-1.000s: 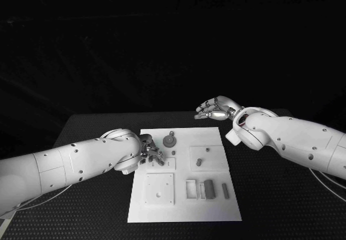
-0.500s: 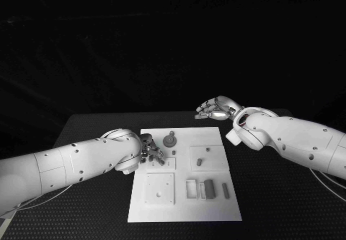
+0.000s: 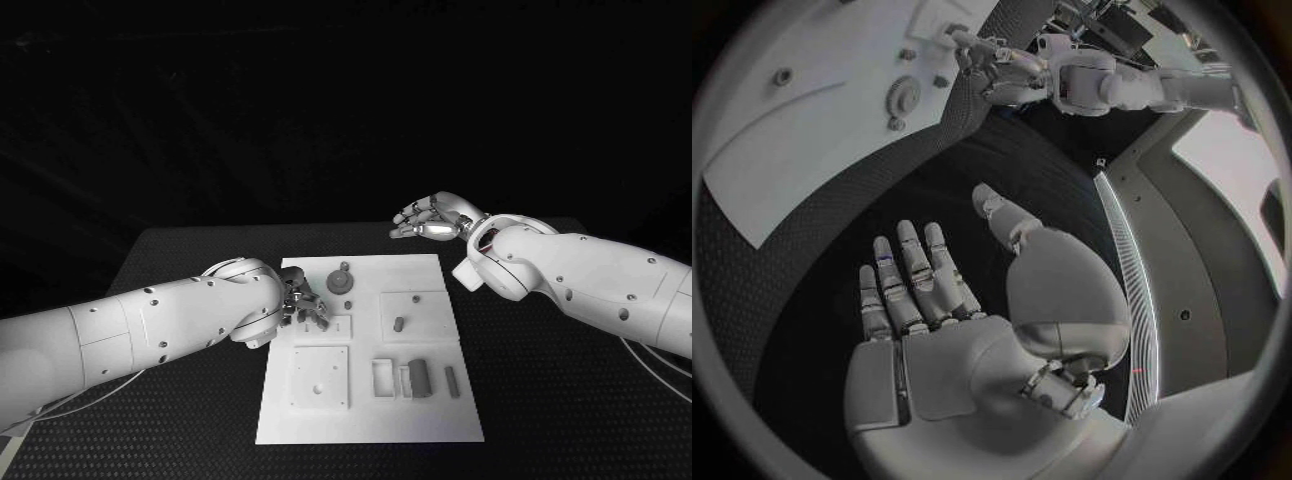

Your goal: Assemble the parts on the task board

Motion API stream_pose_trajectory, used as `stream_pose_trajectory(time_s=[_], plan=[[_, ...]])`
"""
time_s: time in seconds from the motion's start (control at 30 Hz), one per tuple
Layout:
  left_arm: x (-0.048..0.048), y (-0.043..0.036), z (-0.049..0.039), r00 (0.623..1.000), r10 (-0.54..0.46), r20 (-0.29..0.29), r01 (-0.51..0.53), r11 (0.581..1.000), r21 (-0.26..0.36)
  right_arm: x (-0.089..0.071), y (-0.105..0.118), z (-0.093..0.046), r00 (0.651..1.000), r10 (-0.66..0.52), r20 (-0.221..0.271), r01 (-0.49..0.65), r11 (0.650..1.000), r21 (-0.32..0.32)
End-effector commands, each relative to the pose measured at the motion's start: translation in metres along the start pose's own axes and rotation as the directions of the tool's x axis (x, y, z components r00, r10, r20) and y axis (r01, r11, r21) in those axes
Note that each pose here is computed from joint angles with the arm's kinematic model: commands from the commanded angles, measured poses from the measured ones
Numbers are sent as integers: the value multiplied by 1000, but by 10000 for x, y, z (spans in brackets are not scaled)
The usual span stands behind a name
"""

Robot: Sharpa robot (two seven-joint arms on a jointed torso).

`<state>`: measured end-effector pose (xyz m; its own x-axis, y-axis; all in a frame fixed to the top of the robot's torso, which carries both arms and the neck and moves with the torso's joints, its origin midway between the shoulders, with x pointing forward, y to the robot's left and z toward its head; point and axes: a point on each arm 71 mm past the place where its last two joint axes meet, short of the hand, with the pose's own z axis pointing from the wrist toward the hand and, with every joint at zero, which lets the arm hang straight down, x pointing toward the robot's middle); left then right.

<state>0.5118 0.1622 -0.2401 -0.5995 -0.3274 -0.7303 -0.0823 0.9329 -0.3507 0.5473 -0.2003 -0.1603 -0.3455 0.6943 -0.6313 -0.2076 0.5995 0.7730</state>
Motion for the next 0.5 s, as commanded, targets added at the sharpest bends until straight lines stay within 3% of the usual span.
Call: stream_pose_trajectory(time_s=[0.03, 0.5], plan=[[4, -7, 0, 1000, 4, 1, -4, 1000, 3, 15, 9, 1, 1000, -2, -15, 2, 1000, -9], [17, 1, 2, 1000, 10, 6, -10, 1000, 4, 21, 12, 1, 1000, -1, -17, 1, 1000, -9]])
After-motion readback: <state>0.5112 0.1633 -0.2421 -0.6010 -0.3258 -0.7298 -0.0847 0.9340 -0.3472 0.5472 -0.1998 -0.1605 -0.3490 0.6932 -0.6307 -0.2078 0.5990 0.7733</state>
